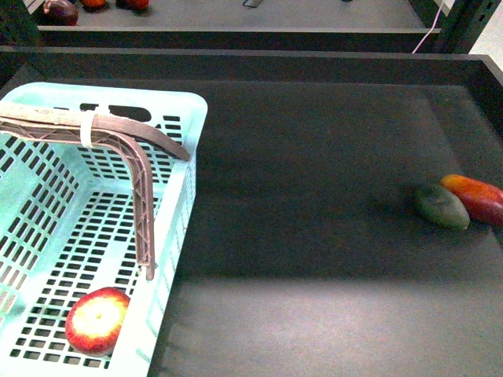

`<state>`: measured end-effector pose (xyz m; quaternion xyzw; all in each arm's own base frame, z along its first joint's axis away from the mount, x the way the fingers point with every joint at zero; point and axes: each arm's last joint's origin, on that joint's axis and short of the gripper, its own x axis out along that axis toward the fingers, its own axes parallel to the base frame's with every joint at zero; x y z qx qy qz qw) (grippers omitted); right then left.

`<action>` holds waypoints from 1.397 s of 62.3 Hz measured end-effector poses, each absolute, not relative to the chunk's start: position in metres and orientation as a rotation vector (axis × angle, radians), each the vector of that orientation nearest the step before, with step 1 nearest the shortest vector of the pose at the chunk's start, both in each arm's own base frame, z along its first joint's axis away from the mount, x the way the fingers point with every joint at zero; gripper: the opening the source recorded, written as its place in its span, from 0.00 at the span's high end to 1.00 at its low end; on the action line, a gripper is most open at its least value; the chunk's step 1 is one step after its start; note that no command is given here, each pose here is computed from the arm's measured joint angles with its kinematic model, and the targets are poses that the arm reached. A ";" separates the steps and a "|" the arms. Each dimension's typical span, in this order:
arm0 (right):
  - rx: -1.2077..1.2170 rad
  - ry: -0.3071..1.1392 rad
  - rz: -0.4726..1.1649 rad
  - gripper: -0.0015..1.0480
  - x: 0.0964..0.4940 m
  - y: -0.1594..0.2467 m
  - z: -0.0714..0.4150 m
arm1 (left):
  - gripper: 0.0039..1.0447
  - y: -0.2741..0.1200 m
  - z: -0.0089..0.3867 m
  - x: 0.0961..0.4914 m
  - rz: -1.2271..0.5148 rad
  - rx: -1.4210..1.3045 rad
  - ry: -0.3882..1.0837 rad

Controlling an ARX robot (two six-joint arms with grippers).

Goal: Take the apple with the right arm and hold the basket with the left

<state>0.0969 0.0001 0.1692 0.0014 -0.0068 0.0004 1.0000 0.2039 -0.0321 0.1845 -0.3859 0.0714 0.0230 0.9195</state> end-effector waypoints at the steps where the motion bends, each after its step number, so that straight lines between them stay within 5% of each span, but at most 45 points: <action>1: 0.003 -0.013 0.001 0.08 0.097 0.000 0.169 | 0.33 -0.031 0.185 0.202 0.035 -0.748 0.128; 9: 0.003 -0.014 0.001 0.08 0.097 0.000 0.169 | 0.58 -0.022 0.191 0.186 -0.005 -0.246 -0.006; 23: 0.003 -0.014 0.001 0.08 0.097 0.000 0.169 | 0.97 -0.013 0.179 0.165 -0.003 -0.039 0.011; 87: 0.003 -0.014 0.001 0.08 0.097 0.000 0.169 | 0.97 0.000 0.172 0.116 -0.004 -0.011 -0.015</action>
